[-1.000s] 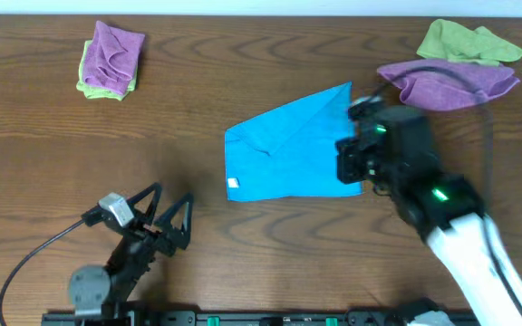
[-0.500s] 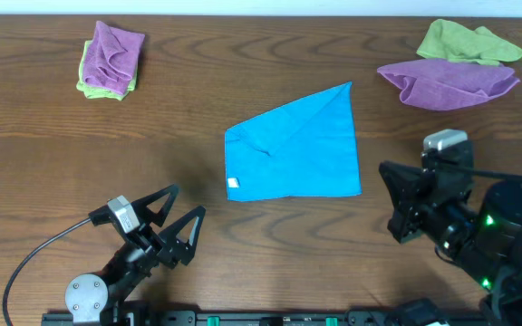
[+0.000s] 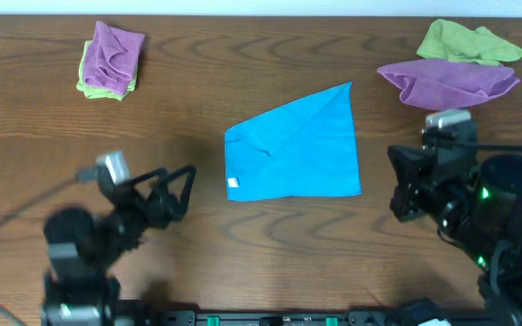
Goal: Fold the cloth
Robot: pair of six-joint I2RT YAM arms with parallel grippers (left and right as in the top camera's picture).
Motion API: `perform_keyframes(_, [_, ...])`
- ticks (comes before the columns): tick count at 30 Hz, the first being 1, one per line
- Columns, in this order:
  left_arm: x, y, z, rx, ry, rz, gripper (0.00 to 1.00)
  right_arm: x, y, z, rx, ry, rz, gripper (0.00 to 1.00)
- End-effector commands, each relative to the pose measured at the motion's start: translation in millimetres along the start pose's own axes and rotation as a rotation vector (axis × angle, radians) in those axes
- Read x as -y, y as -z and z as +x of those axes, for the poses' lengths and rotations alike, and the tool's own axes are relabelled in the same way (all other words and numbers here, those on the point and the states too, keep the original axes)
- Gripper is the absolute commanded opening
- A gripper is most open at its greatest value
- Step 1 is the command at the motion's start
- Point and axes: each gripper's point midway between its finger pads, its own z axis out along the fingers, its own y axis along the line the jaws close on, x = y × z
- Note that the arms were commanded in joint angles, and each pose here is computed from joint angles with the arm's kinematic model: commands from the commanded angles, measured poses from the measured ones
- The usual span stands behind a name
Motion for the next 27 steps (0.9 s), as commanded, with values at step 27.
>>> perform_keyframes(27, [-67, -205, 139, -0.896, -1.149, -0.667, 0.79, 14, 36, 18, -0.036, -0.094, 0.09, 0.01])
